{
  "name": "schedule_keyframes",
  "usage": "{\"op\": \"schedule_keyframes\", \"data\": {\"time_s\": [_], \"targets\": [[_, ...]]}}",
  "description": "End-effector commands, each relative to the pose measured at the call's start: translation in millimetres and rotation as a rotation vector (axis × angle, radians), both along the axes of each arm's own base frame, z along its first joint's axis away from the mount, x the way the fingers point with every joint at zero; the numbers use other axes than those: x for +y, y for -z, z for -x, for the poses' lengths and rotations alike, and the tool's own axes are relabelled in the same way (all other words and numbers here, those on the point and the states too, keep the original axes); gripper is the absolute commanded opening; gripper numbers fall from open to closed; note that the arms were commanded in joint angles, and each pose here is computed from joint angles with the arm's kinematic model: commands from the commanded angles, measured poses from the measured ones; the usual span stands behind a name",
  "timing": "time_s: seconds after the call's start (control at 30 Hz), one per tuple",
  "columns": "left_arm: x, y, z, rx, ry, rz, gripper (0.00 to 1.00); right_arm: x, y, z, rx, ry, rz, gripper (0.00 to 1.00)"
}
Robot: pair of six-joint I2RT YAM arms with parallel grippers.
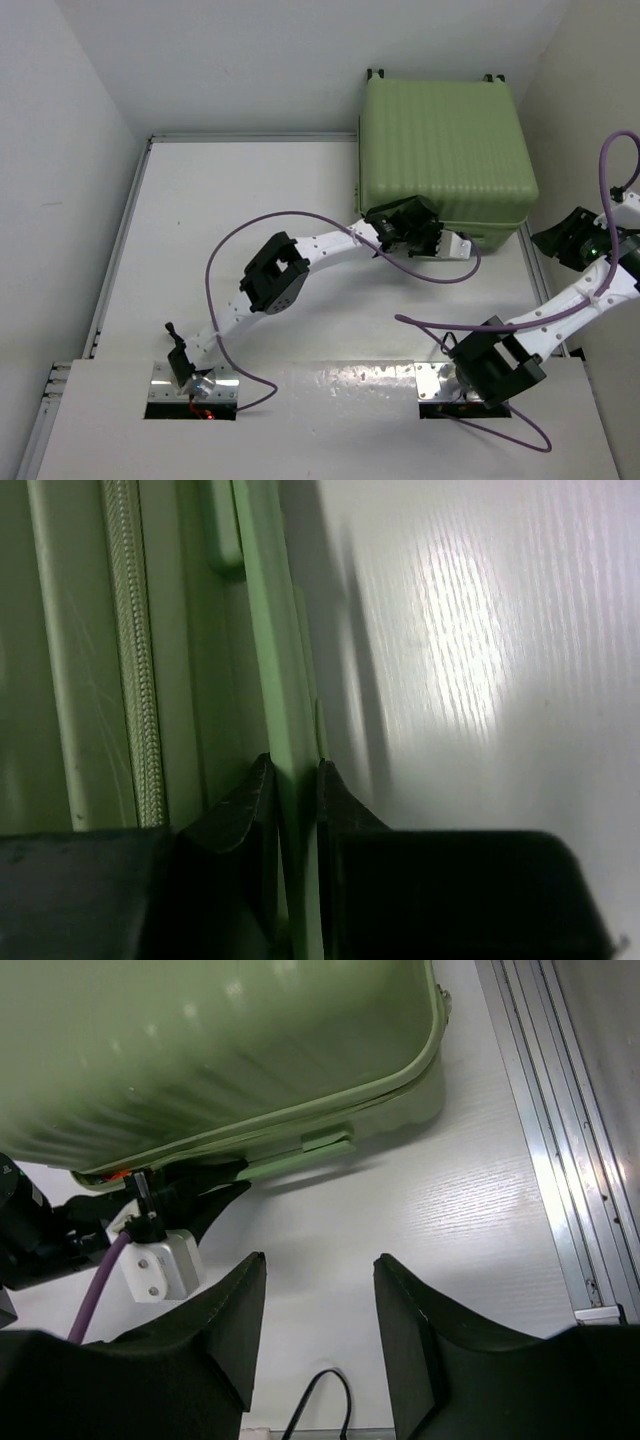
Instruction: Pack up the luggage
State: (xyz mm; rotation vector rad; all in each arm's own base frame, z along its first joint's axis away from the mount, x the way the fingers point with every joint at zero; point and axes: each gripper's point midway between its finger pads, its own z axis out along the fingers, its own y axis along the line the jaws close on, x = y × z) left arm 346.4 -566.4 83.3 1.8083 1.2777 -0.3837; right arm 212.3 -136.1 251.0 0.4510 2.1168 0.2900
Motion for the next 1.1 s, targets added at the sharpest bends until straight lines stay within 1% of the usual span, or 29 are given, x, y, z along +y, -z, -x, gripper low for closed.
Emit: {"op": "schedule_keyframes", "data": {"time_s": [0.0, 0.03, 0.07, 0.1, 0.13, 0.17, 0.2, 0.27, 0.3, 0.33, 0.37, 0.43, 0.47, 0.5, 0.53, 0.6, 0.63, 0.67, 0.7, 0.73, 0.77, 0.8, 0.83, 0.9, 0.93, 1.0, 1.07], "targets": [[201.8, 130.5, -29.1, 0.263, -0.350, -0.581, 0.00, -0.2, -14.6, -3.4, -0.059, -0.023, 0.057, 0.47], [208.8, 115.0, -28.9, 0.279, -0.368, -0.555, 0.00, 0.5, -13.7, -3.0, -0.061, -0.028, 0.065, 0.47], [214.3, 110.1, -29.2, 0.296, -0.387, -0.525, 0.00, 1.0, -15.0, -4.0, -0.073, -0.033, 0.069, 0.47], [239.6, 123.6, -15.1, 0.381, -0.415, -0.538, 0.00, 3.2, -12.4, -3.2, -0.072, -0.036, 0.064, 0.47], [250.0, 120.4, -11.7, 0.393, -0.443, -0.526, 0.00, 5.5, -9.4, -3.0, -0.074, -0.045, 0.058, 0.47], [247.8, 93.1, -17.0, 0.360, -0.463, -0.438, 0.00, 8.3, -8.6, -3.9, -0.084, -0.058, 0.044, 0.46], [273.6, 110.3, 6.0, 0.410, -0.493, -0.476, 0.00, 12.7, -2.8, -2.6, -0.082, -0.067, 0.029, 0.46], [290.0, 105.9, 17.0, 0.409, -0.535, -0.451, 0.00, 20.5, 2.4, -2.4, -0.092, -0.120, 0.034, 0.46], [289.5, 89.7, 18.1, 0.394, -0.561, -0.392, 0.00, 28.0, 6.1, -1.3, -0.097, -0.141, 0.023, 0.46], [308.5, 102.3, 34.7, 0.432, -0.587, -0.420, 0.00, 33.5, 13.9, 0.2, -0.088, -0.169, 0.017, 0.46], [317.3, 101.8, 36.7, 0.443, -0.616, -0.408, 0.00, 40.2, 17.2, -0.5, -0.091, -0.223, 0.045, 0.45], [333.8, 101.1, 45.2, 0.484, -0.680, -0.376, 0.00, 66.3, 31.5, 5.4, -0.070, -0.332, 0.034, 0.45], [339.0, 100.9, 47.5, 0.504, -0.718, -0.360, 0.00, 76.0, 39.1, 6.9, -0.077, -0.394, 0.060, 0.45], [343.4, 99.8, 50.7, 0.520, -0.719, -0.352, 0.00, 81.1, 41.6, 8.3, -0.081, -0.416, 0.075, 0.45], [349.5, 104.0, 58.4, 0.551, -0.744, -0.344, 0.00, 91.8, 55.6, 10.6, -0.075, -0.452, 0.049, 0.45], [351.4, 97.3, 56.4, 0.550, -0.774, -0.301, 0.00, 102.5, 63.0, 6.4, -0.088, -0.539, 0.106, 0.48], [350.7, 97.0, 61.0, 0.573, -0.781, -0.290, 0.00, 110.8, 76.2, 8.7, -0.072, -0.569, 0.084, 0.50], [349.2, 95.4, 66.4, 0.593, -0.773, -0.277, 0.00, 112.9, 81.5, 6.8, -0.066, -0.595, 0.096, 0.50], [347.7, 94.6, 64.4, 0.588, -0.771, -0.268, 0.00, 127.7, 83.9, 2.2, -0.079, -0.677, 0.113, 0.51], [343.7, 92.7, 70.6, 0.601, -0.758, -0.260, 0.00, 130.9, 96.7, -0.5, -0.080, -0.684, 0.104, 0.53], [338.8, 91.2, 74.9, 0.607, -0.736, -0.248, 0.00, 134.7, 98.7, -3.0, -0.089, -0.685, 0.099, 0.53], [337.4, 83.6, 72.4, 0.588, -0.725, -0.232, 0.00, 144.4, 105.7, -8.6, -0.122, -0.737, 0.130, 0.53], [335.5, 81.0, 73.1, 0.584, -0.707, -0.218, 0.00, 142.0, 105.5, -19.1, -0.163, -0.741, 0.173, 0.53], [333.7, 76.3, 75.2, 0.584, -0.694, -0.197, 0.00, 153.7, 126.1, -18.2, -0.168, -0.776, 0.160, 0.53], [333.8, 76.2, 74.9, 0.578, -0.687, -0.200, 0.00, 154.0, 123.8, -27.5, -0.224, -0.804, 0.198, 0.51], [336.4, 79.9, 80.5, 0.590, -0.676, -0.216, 0.00, 156.1, 134.3, -28.3, -0.246, -0.855, 0.214, 0.49], [339.2, 80.0, 77.8, 0.579, -0.672, -0.218, 0.00, 152.9, 136.1, -33.2, -0.255, -0.872, 0.218, 0.48]]}}
